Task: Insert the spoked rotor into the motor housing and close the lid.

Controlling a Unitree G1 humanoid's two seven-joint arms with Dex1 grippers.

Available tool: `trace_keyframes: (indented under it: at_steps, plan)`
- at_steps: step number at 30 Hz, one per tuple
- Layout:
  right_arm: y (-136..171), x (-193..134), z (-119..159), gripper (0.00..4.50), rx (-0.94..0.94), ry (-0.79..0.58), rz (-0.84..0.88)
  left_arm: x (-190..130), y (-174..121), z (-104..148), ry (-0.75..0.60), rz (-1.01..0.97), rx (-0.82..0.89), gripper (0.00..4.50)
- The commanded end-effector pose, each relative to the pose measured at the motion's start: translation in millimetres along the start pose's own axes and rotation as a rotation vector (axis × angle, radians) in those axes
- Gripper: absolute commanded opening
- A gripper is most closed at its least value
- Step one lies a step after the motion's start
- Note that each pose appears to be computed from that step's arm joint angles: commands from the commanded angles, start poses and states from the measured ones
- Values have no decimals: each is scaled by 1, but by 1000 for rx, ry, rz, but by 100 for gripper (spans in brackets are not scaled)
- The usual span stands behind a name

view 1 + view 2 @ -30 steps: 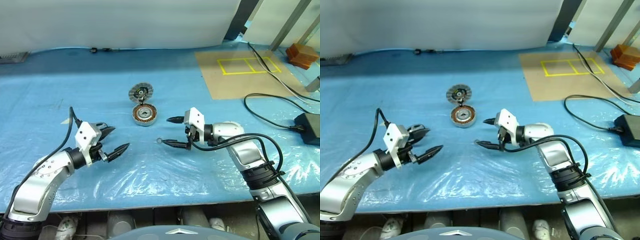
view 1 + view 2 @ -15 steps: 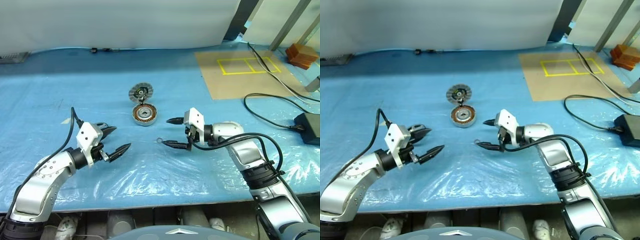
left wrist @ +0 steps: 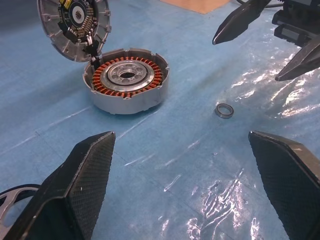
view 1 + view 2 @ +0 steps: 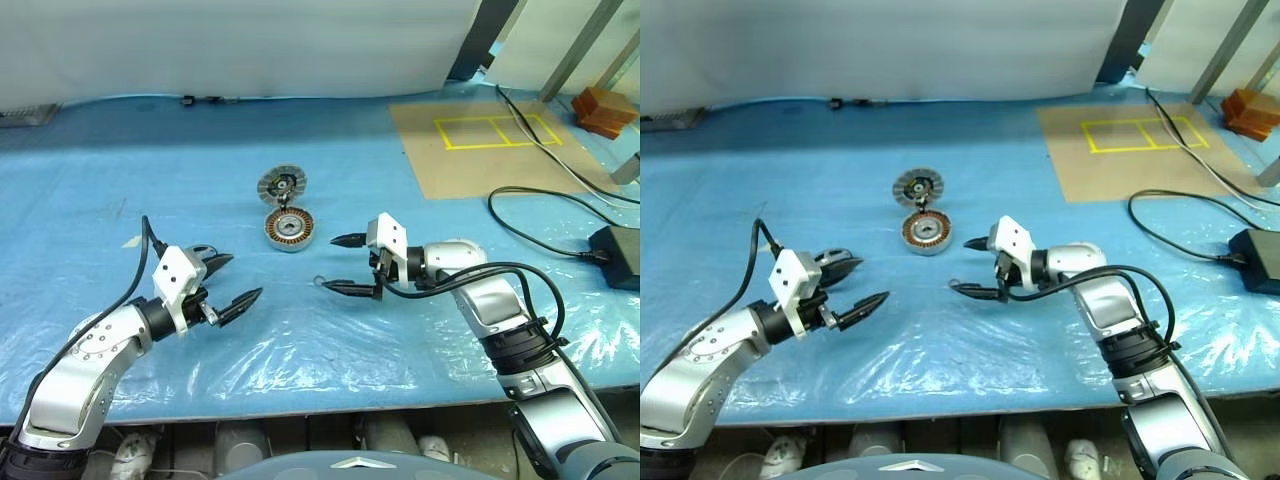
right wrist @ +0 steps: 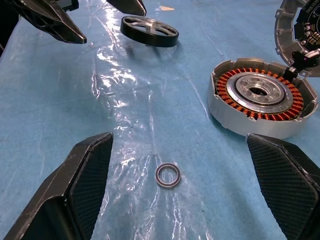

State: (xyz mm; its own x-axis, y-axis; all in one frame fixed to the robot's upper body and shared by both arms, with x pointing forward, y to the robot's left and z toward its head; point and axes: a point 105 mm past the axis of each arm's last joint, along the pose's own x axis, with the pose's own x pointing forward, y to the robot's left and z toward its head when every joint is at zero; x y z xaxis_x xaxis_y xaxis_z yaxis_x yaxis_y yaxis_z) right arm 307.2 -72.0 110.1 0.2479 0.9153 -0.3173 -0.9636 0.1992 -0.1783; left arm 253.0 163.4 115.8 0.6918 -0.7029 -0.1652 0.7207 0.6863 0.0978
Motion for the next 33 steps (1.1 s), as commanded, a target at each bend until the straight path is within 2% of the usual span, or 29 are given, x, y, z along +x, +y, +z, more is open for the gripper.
trace_keyframes:
  at_steps: [1, 8, 18, 22, 33]
  plan:
    - [2, 5, 7, 447, 3, -33, 29, 0, -4, 12, -38, 0, 28, 450]
    - [3, 23, -3, 447, 23, -17, 67, -3, -8, 10, -32, 5, 21, 450]
    - [0, 29, -8, 447, 12, -7, 87, -4, -10, 8, -23, 17, 19, 450]
    - [3, 33, -26, 447, 13, 40, 93, -3, -9, 9, -28, 21, 21, 450]
    - [-2, 38, -48, 447, 2, 87, 70, 0, -9, 8, -27, 12, 26, 450]
